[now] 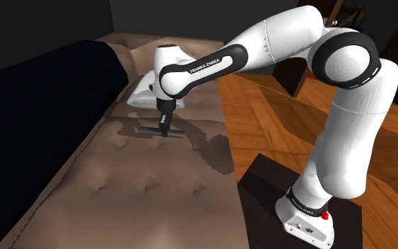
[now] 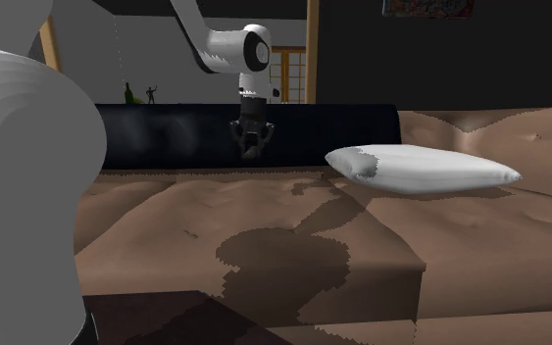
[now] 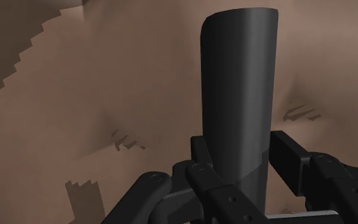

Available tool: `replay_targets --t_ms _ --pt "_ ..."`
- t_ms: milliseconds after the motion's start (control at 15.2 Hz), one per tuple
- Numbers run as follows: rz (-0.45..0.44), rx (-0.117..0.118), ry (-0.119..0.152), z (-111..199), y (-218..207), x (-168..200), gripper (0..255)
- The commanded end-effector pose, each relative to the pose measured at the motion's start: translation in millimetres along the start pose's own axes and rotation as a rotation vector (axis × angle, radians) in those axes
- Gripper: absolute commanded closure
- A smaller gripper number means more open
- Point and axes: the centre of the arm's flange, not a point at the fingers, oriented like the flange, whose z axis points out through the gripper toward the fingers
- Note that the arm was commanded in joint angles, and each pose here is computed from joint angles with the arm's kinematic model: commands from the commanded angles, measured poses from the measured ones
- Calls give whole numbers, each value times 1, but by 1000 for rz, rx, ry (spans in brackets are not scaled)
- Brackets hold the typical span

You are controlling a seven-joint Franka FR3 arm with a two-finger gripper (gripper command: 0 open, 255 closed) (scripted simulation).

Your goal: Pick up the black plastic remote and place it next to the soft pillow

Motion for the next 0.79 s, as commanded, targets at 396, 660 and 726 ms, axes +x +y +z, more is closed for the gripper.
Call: replay_targets --t_ms 396,660,726 --pt "0 0 0 -42 -4 0 255" --pt "0 0 0 -63 -5 0 255" --pt "0 0 0 -68 -5 0 255"
